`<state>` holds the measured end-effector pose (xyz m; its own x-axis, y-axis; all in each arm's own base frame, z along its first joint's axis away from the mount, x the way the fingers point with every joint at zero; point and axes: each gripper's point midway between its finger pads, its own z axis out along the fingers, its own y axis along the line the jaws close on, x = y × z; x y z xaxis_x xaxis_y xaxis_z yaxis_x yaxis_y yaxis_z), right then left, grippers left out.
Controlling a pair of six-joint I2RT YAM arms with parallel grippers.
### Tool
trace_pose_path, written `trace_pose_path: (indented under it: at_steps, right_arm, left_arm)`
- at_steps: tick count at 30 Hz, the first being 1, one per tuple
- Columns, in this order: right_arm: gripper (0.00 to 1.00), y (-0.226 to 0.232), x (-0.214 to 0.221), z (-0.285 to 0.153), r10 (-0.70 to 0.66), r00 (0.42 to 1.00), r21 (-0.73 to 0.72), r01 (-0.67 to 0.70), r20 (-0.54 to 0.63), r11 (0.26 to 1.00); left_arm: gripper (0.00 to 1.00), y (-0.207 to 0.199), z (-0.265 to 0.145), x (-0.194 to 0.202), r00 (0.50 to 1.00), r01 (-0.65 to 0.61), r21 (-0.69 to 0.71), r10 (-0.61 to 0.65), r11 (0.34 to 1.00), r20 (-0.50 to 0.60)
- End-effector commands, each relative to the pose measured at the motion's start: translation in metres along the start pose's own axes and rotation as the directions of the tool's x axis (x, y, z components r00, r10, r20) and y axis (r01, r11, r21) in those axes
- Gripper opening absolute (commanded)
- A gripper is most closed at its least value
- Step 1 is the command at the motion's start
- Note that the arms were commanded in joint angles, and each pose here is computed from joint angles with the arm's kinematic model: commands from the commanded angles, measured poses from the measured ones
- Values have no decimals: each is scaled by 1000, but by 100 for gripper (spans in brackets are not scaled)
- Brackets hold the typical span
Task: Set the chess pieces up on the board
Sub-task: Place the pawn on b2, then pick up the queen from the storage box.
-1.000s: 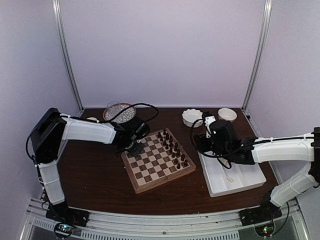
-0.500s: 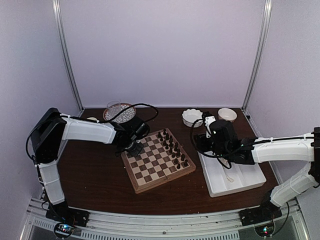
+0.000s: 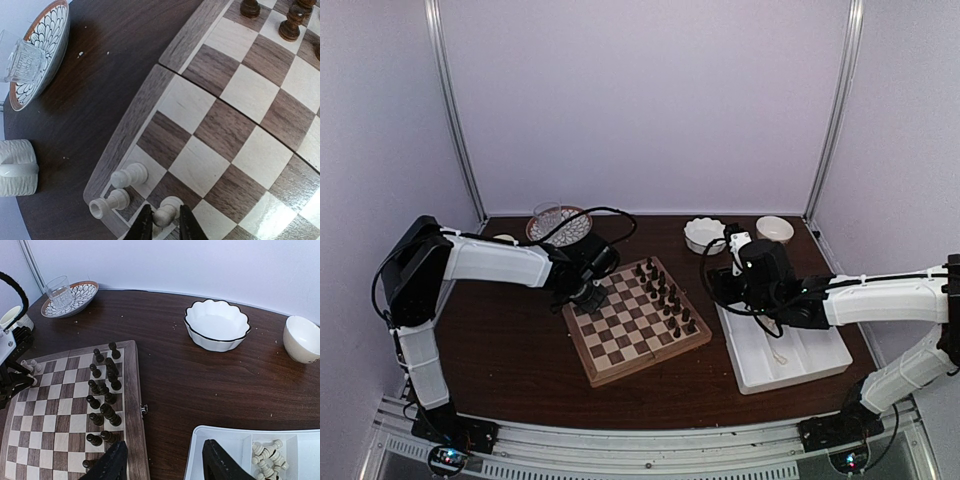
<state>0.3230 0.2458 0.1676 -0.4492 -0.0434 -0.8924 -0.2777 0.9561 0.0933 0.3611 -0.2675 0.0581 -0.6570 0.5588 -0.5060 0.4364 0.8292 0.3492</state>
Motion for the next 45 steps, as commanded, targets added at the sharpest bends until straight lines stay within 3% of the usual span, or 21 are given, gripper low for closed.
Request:
trace_pose_path:
  at_steps: [1, 7, 17, 23, 30, 36, 45]
  right_arm:
    - [54, 3, -9, -3, 12, 1000, -12, -12, 13, 1000]
    - [54, 3, -8, -2, 9, 1000, -8, -9, 10, 1000]
    - [54, -1, -10, -5, 5, 1000, 12, -6, 16, 1000]
    - [51, -27, -16, -19, 25, 999, 105, -28, 38, 994]
    - [43, -86, 19, -33, 108, 994, 261, -95, -34, 961]
    - [35, -117, 66, -29, 223, 959, 368, -147, -172, 918]
    - [31, -134, 97, -15, 350, 905, 424, -226, -242, 877]
  left_arm:
    - [22, 5, -12, -18, 998, 35, 19, -36, 999, 49]
    - [29, 9, -28, -28, 994, 51, 39, -55, 998, 95]
    - [35, 7, -88, -47, 941, 92, 168, -141, 981, 307]
    - [35, -5, -118, -40, 886, 34, 203, -123, 979, 448]
    - [39, -8, -149, -36, 785, 13, 229, -152, 973, 601]
    - [43, 6, -157, -31, 754, 68, 208, -186, 976, 629]
    - [59, 27, -157, -19, 741, 164, 157, -227, 974, 632]
